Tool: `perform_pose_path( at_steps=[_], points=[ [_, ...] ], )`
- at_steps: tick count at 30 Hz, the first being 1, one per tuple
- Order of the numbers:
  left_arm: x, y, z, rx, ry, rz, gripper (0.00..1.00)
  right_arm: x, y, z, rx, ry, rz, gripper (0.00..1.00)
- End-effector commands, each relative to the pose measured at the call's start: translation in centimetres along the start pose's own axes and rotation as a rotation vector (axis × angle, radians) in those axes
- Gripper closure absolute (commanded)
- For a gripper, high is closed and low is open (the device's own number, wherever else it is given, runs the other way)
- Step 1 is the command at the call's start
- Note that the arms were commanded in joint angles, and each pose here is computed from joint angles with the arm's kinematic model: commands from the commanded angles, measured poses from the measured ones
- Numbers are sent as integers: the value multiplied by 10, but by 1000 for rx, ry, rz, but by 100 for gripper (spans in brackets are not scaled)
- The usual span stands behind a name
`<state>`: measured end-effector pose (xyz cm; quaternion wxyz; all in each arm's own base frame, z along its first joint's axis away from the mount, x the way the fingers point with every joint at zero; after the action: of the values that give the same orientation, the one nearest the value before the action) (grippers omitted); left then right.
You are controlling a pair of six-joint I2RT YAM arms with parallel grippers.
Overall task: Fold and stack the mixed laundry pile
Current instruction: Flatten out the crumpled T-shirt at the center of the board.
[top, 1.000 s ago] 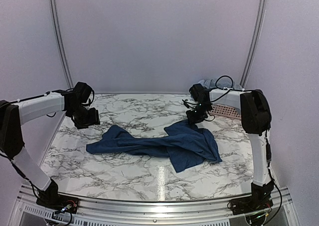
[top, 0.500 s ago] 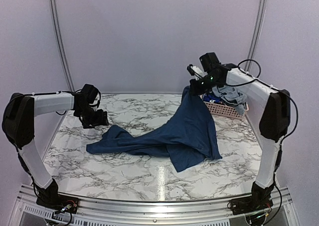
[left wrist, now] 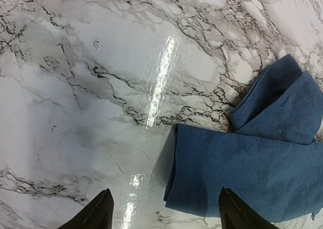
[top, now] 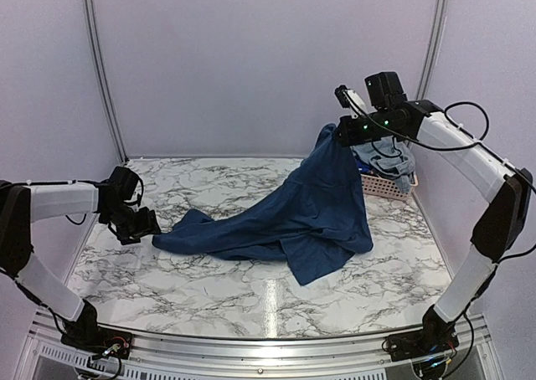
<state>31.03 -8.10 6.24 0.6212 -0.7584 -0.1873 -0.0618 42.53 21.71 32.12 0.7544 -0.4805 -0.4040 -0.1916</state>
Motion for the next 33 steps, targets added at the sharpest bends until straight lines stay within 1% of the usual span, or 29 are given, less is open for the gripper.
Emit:
perform_pose_path(
  at_steps=[1, 5, 6, 9, 13, 14, 16, 18, 20, 23, 24, 31, 33],
  points=[
    [16, 13, -11, -59, -57, -42, 29, -6, 4, 2, 22, 16, 14, 100],
    [25, 26, -17, -80, -75, -35, 38, -14, 2, 0, 14, 15, 32, 100],
    [25, 36, -16, -71, -74, -19, 40, -20, 1, -1, 10, 17, 42, 100],
    [24, 49, -15, -60, -57, 9, 41, -24, 1, -2, 7, 23, 49, 100],
    [17, 62, -11, -42, -34, 50, 50, -24, 1, -3, 5, 30, 48, 100],
    [13, 64, -10, -41, -29, 62, 54, -23, 0, -3, 4, 31, 45, 100],
    [8, 64, -11, -53, -23, 75, 67, -23, -1, -4, -2, 33, 43, 100],
    [3, 59, -15, -82, -18, 86, 77, -22, -1, -6, -8, 35, 43, 100],
    [-1, 50, -10, -63, -22, 84, 77, -21, -3, -8, -15, 36, 43, 100],
    [-6, 39, -1, -17, -28, 71, 63, -19, -4, -9, -13, 38, 39, 100],
    [-9, 37, 1, -9, -32, 72, 62, -19, -3, -9, -10, 39, 39, 100],
    [-19, 46, 7, 27, -20, 108, 62, -19, -1, -9, 0, 33, 43, 100],
    [-16, 47, 2, 17, -5, 106, 64, -19, -1, -9, 2, 32, 44, 100]
  ],
)
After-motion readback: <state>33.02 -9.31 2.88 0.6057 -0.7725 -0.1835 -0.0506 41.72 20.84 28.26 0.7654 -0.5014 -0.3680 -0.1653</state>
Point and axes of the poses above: each gripper's point midway between its finger pads, its own y axis out along the fingers, its own z axis along the line the jaws close on, x = y × z, the point moved 1 cm from there along -y, back along the fingers, and after that the axes turned 6 degrees about y, right-handed, at the moved point
